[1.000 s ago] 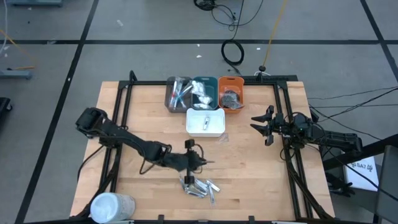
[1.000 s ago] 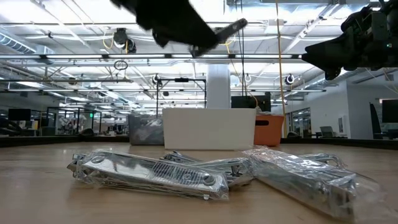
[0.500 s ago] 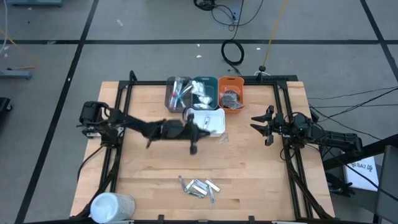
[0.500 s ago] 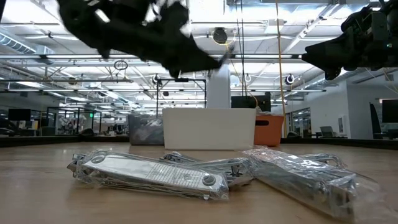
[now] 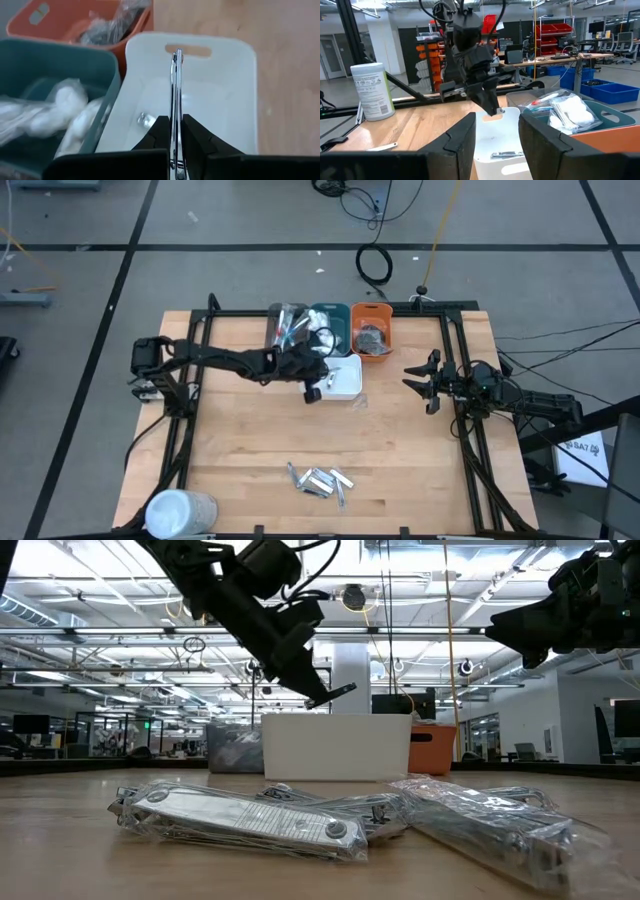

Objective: Pick & Place Travel size toiletries
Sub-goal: Put the silver nail cutter into the white bin

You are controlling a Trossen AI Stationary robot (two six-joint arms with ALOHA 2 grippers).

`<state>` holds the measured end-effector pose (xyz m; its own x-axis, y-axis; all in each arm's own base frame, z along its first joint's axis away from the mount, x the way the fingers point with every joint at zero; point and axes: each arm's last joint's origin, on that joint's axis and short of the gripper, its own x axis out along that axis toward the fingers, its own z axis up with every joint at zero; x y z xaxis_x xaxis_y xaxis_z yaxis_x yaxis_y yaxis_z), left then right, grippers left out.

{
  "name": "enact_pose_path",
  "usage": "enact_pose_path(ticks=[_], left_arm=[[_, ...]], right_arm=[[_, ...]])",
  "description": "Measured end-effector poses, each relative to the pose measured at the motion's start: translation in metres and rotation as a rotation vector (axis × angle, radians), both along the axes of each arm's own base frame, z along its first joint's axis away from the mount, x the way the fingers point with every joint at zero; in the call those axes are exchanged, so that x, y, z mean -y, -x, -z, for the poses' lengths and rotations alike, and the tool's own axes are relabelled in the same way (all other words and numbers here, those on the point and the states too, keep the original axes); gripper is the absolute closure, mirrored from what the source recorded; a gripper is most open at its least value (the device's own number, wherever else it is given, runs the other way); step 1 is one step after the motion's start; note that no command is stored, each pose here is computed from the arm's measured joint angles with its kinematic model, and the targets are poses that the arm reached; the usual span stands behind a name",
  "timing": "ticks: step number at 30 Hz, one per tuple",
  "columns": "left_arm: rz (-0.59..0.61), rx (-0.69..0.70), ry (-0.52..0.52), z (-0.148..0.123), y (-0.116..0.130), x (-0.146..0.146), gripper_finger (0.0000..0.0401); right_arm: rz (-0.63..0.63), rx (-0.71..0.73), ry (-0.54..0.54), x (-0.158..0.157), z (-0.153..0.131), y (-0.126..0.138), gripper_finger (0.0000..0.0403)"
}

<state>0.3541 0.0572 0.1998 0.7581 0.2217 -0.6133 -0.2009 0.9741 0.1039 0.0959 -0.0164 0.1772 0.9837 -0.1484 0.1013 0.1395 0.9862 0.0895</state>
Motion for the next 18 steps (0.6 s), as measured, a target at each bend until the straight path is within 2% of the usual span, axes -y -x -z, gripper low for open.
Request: enact_pose_path(ticks=[8,13,18], left_arm=[[-0.012,-0.029,-0.001,0.0024,0.0022,-0.0017,0.0340],[-0.024,-0.025,0.007,0.0023,0.0021,-0.0014,0.0332],[-0.118,-0.019,0.028,0.0028,0.0031,-0.0035,0.0330]], right_arm=[[0.000,0.000,0.000,0.0000,0.0000,0.0000,0.0261],[0.000,0.000,0.000,0.0000,0.0000,0.0000,0.0261],[0.000,0.000,0.000,0.0000,0.0000,0.0000,0.0261]])
